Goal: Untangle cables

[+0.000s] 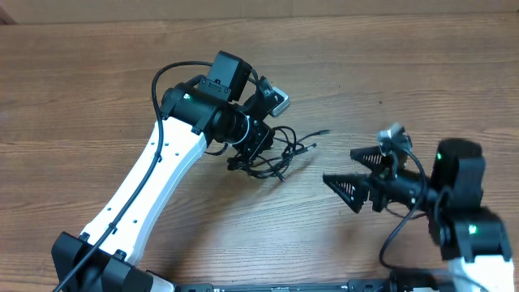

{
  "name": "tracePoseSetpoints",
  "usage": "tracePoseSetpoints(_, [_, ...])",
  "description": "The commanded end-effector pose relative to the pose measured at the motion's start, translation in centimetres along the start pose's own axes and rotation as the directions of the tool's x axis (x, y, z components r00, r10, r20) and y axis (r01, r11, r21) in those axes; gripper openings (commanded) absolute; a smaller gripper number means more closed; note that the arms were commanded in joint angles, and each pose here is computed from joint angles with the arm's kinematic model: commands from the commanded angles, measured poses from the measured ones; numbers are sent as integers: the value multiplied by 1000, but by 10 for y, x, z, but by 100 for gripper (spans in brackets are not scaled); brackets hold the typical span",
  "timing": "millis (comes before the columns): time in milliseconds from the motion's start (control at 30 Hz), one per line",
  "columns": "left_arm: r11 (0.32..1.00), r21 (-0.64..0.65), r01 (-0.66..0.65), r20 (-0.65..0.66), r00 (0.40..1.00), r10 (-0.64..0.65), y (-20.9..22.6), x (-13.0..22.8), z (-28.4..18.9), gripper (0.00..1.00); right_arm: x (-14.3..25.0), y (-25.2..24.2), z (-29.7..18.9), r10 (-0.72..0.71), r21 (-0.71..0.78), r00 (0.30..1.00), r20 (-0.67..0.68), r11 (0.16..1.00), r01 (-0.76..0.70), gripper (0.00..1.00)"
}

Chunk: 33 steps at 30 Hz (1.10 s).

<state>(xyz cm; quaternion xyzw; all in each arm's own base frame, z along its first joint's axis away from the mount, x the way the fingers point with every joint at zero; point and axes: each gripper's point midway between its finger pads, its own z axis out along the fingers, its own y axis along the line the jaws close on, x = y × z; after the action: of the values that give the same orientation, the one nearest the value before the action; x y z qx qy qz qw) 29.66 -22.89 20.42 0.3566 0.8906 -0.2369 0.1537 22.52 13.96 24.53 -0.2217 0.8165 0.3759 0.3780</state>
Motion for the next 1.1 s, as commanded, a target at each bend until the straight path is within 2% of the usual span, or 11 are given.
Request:
tracePoseSetpoints(0, [995, -83, -57, 55, 997, 62, 5, -15, -17, 4, -10, -23, 8, -200, 137, 968, -148, 966, 221, 100])
tracePoseSetpoints(133, [996, -85, -15, 94, 995, 23, 6, -23, -18, 4, -7, -43, 27, -201, 218, 934, -295, 938, 271, 100])
tracePoseSetpoints(233, [996, -89, -19, 112, 993, 29, 7, -28, -18, 4, 0, -44, 46, -231, 207, 908, -349, 926, 316, 100])
tracePoseSetpoints(400, [994, -96, -56, 112, 992, 67, 7, -29, -18, 4, -14, -36, 69, -305, 171, 901, -309, 914, 368, 100])
tracePoseSetpoints(500, [991, -113, -78, 110, 990, 91, 10, -30, -19, 4, -21, -20, 75, -338, 96, 907, -252, 924, 371, 100])
tracePoseSetpoints(567, [992, -106, -65, 119, 990, 77, 9, -31, -19, 4, -26, 0, 78, -363, -8, 911, -195, 930, 369, 100])
tracePoseSetpoints(633, [998, -61, -35, 136, 990, 43, 2, -34, -19, 4, -25, 8, 78, -404, -62, 897, -179, 915, 400, 98])
tracePoseSetpoints(800, [983, 178, -40, 188, 982, 6, -33, -41, -30, 4, -23, 25, 80, -546, -165, 828, -132, 835, 525, 85])
tracePoseSetpoints(967, [966, 249, 69, 219, 968, -126, -26, -49, -50, 4, -15, 42, 85, -676, -231, 731, -99, 730, 644, 77])
tracePoseSetpoints(1067, [945, 311, 99, 240, 954, -179, -23, -53, -62, 4, -13, 45, 87, -713, -235, 695, -97, 695, 680, 76])
